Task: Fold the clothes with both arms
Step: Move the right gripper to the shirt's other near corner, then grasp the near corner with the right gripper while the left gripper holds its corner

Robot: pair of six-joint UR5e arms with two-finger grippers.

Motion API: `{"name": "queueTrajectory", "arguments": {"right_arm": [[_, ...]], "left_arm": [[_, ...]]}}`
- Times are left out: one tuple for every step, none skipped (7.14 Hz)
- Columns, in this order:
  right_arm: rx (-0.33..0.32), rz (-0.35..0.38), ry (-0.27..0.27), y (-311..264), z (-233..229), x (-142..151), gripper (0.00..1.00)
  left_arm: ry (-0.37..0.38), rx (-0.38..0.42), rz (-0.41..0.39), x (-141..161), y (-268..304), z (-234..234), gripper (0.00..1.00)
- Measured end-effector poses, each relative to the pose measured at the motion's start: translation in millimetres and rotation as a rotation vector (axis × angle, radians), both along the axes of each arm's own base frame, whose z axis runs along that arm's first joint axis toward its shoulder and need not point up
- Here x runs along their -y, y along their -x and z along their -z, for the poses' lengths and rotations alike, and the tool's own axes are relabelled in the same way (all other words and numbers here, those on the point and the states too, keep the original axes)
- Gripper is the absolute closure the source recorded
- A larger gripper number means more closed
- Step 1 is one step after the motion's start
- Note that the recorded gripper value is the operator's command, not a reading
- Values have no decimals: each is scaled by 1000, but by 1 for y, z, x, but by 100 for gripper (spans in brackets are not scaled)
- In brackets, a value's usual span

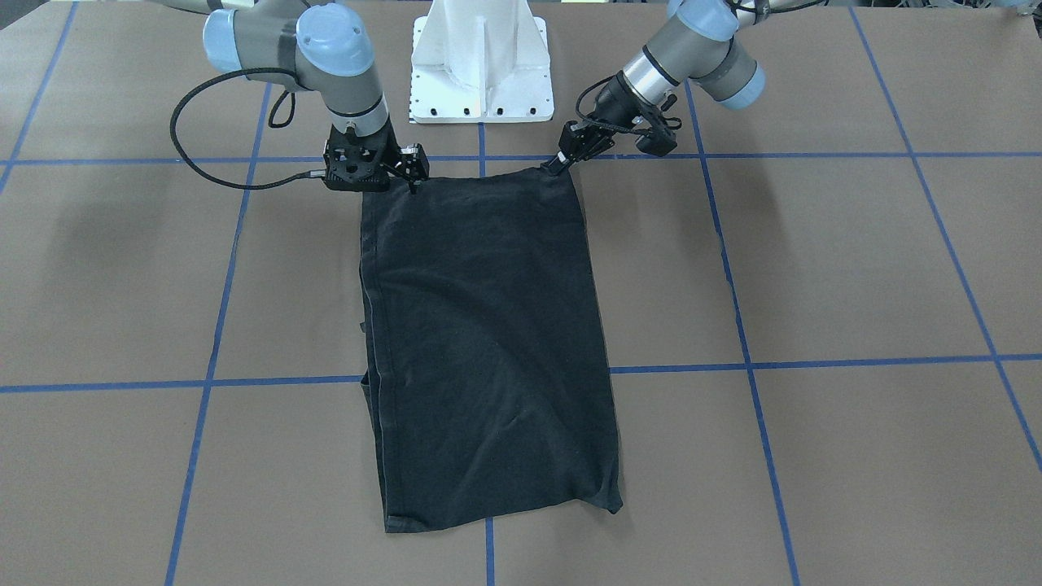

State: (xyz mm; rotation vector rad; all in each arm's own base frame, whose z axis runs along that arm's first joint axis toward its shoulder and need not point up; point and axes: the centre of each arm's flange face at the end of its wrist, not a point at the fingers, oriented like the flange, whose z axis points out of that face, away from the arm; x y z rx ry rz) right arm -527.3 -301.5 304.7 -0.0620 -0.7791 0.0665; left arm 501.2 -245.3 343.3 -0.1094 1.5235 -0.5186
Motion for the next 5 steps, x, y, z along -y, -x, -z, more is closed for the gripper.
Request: {"name": "queueTrajectory", "arguments": {"right_arm": [[-9,5,2,1,-5,-3,0],[-18,8,4,1,-11,-5,0],[-23,11,7,1,-15,-7,0],[-26,17,8,3,-18,-10,0],[-26,26,8,6,-19,-15,0]], "left_arm": [[0,-1,0,0,0,1,100],[0,-2,0,0,0,1,100],[0,-3,0,0,0,1,100],[0,-3,0,0,0,2,100],[-1,-2,0,0,0,2,100]]}}
